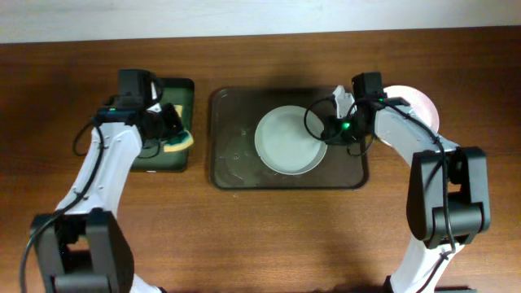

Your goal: Clean dirty plates on tray and stack at the side

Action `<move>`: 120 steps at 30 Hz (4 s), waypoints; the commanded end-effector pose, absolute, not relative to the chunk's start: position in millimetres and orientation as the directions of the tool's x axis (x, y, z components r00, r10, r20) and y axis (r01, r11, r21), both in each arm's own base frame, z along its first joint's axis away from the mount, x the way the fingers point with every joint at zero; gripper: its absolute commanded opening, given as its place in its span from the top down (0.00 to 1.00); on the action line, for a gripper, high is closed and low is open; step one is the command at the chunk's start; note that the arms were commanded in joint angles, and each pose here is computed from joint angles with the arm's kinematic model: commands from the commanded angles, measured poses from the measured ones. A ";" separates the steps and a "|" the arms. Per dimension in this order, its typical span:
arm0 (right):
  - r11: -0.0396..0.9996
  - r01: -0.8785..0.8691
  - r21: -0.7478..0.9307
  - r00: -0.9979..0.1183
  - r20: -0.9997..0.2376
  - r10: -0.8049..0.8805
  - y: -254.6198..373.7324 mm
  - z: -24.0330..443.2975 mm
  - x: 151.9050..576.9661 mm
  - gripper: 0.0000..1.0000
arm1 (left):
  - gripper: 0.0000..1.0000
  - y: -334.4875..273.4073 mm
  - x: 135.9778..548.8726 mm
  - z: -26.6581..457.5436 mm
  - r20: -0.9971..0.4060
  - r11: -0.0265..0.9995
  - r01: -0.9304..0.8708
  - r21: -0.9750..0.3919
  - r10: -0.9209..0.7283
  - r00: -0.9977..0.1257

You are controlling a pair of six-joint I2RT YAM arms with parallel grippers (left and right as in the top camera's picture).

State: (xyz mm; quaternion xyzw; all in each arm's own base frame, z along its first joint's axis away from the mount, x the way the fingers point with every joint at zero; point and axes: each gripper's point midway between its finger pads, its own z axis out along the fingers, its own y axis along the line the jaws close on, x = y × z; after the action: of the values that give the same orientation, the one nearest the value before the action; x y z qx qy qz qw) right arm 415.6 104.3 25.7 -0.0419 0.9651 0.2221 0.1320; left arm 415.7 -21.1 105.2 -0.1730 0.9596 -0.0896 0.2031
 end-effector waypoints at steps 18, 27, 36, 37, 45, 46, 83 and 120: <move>0.936 -0.044 -0.351 -0.613 -0.730 -0.302 63.2 255.1 424.8 0.96 | 1.00 11.2 431.2 73.2 -0.411 0.934 -0.350 -0.064 -0.344 -0.844; 0.588 0.087 -0.804 -0.472 -0.553 -0.687 114.4 341.5 386.3 0.96 | 1.00 35.1 449.2 50.2 -0.432 0.916 -0.396 -0.072 -0.386 -0.815; 0.506 0.104 -0.856 -0.441 -0.495 -0.749 132.7 360.6 376.9 0.96 | 0.96 64.7 445.5 29.6 -0.397 0.886 -0.457 -0.071 -0.446 -0.802; 0.506 0.106 -0.856 -0.437 -0.497 -0.749 133.7 361.9 377.0 0.96 | 0.96 62.2 445.9 29.4 -0.393 0.888 -0.452 -0.084 -0.446 -0.804; 0.512 0.096 -0.854 -0.414 -0.502 -0.759 144.1 362.8 373.6 0.96 | 0.11 57.8 450.4 32.8 -0.395 0.891 -0.441 -0.113 -0.447 -0.803; 0.512 0.096 -0.854 -0.414 -0.502 -0.759 144.1 362.8 373.5 0.96 | 0.09 57.2 452.2 36.4 -0.399 0.891 -0.438 -0.119 -0.447 -0.801; 0.711 0.628 0.315 -0.632 -0.327 0.703 -188.6 61.1 402.6 0.68 | 0.00 42.6 440.1 83.2 -0.379 0.894 -0.407 -0.188 -0.448 -0.809; 0.829 0.391 0.401 -0.812 -0.273 0.515 -38.1 225.5 238.6 0.02 | 0.01 43.1 440.0 83.1 -0.379 0.893 -0.408 -0.187 -0.449 -0.809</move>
State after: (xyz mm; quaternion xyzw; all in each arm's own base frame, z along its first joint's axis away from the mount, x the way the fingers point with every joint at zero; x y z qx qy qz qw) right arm 238.7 -32.2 234.3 0.2426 0.9307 0.1852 0.2016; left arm 435.0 42.3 69.7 -0.2281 0.9530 -0.0436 0.1948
